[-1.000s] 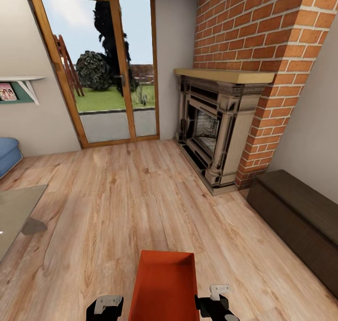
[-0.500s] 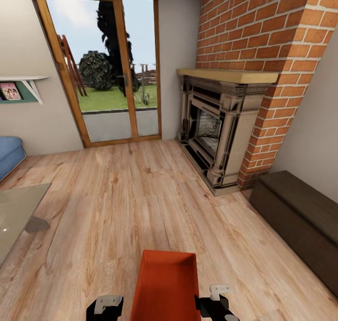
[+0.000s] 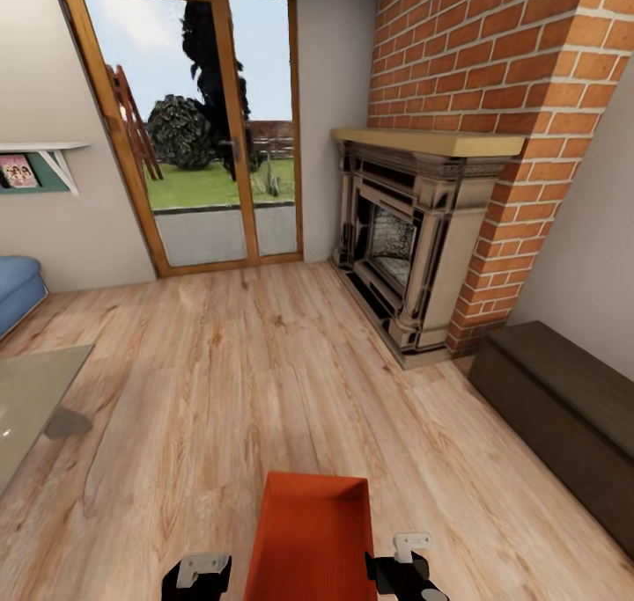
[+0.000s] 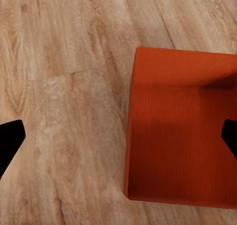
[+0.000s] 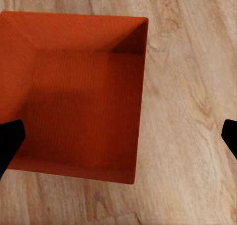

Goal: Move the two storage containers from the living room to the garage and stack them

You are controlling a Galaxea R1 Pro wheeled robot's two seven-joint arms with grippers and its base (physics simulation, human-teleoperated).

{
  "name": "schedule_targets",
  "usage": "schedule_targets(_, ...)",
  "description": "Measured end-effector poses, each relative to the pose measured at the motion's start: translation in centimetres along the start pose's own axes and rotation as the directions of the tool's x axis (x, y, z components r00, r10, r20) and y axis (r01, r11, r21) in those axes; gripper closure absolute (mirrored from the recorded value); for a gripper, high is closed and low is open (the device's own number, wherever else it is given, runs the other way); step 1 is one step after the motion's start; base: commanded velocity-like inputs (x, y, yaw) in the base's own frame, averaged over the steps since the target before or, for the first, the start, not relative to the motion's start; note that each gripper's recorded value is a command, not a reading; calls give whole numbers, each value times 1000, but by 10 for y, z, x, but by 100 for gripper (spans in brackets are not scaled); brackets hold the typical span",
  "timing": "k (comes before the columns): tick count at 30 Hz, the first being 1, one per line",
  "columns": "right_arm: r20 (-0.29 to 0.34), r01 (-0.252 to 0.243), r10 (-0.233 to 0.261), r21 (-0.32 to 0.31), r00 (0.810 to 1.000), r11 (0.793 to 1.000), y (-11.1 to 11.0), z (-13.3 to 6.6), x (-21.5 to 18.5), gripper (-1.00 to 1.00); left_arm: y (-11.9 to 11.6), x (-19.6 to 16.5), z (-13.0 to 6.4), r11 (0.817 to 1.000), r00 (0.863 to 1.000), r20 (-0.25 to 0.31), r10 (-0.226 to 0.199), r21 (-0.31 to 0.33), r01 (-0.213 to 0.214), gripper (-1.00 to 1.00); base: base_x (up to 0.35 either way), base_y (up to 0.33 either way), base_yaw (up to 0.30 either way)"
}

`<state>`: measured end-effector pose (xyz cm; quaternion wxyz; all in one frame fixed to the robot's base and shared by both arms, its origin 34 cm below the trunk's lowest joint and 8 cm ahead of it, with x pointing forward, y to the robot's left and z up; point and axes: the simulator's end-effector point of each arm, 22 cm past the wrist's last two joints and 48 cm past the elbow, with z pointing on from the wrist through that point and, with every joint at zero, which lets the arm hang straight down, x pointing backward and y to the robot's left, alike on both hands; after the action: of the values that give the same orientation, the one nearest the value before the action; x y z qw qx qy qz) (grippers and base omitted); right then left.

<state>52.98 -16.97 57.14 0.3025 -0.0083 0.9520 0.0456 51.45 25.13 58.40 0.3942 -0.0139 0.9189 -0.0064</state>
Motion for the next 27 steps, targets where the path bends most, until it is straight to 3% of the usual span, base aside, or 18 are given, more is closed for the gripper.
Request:
schedule_targets(8, 0, 0, 0, 0, 1000, 1000, 0, 0, 0, -100, 0, 0, 0, 1000, 1000, 0, 0, 0, 0, -100, 247, 0, 0)
schedule_targets(27, -1, 0, 0, 0, 1000, 1000, 0, 0, 0, -100, 0, 0, 0, 1000, 1000, -1, 0, 0, 0, -100, 15, 0, -9)
